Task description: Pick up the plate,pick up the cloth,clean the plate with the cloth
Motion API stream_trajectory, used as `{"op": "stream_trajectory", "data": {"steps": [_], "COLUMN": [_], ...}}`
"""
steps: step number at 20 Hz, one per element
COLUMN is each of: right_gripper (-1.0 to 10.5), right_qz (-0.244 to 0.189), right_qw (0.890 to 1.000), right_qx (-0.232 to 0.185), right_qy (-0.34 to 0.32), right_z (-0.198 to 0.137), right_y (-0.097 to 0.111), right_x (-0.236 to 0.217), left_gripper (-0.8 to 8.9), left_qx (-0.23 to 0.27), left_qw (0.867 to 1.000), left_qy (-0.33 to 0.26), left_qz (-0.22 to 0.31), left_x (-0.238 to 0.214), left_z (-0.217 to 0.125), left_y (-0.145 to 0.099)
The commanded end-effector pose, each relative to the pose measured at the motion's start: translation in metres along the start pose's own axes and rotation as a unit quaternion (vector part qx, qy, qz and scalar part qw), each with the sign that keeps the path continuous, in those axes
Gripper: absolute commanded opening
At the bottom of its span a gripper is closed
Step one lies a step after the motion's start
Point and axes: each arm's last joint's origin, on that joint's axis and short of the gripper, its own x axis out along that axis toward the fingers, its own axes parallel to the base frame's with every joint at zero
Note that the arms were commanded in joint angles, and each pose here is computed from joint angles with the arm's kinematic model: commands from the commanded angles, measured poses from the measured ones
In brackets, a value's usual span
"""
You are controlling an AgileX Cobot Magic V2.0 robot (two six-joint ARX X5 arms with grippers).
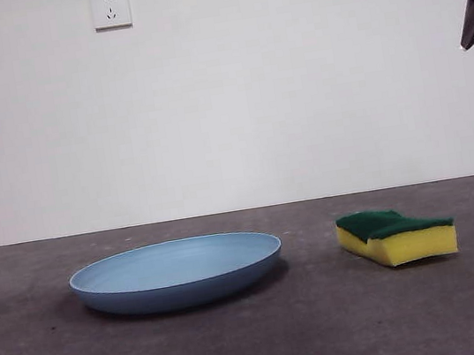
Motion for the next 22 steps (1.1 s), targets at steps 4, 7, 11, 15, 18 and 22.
{"op": "stream_trajectory", "data": {"steps": [4,7,11,15,18,22], "right_gripper": [3.5,3.5,3.5,3.5,3.5,3.5], "right_qz": [0.028,0.029,0.030,0.034,0.035,0.035], "right_qw": [1.000,1.000,1.000,0.999,0.999,0.999], "right_qx": [-0.006,-0.004,-0.003,0.003,0.003,0.003], "right_qy": [-0.001,-0.001,0.000,0.002,0.002,0.002], "right_z": [0.001,0.001,0.001,0.001,0.001,0.001], "right_y": [0.002,0.003,0.003,0.006,0.006,0.006], "right_x": [0.000,0.000,0.000,0.001,0.001,0.001], "left_gripper": [3.54,3.54,3.50,3.45,3.45,3.43], "left_qx": [0.000,-0.005,-0.003,-0.005,-0.005,-0.011], "left_qw": [1.000,0.998,0.996,0.994,0.992,0.988], "left_qy": [0.009,0.053,0.083,0.112,0.124,0.153], "left_qz": [-0.028,-0.023,-0.012,0.008,0.018,0.022], "left_x": [0.041,0.077,0.117,0.145,0.162,0.179], "left_z": [0.012,0.011,0.015,0.022,0.021,0.010], "left_y": [-0.001,0.004,0.008,0.012,0.016,0.021]}}
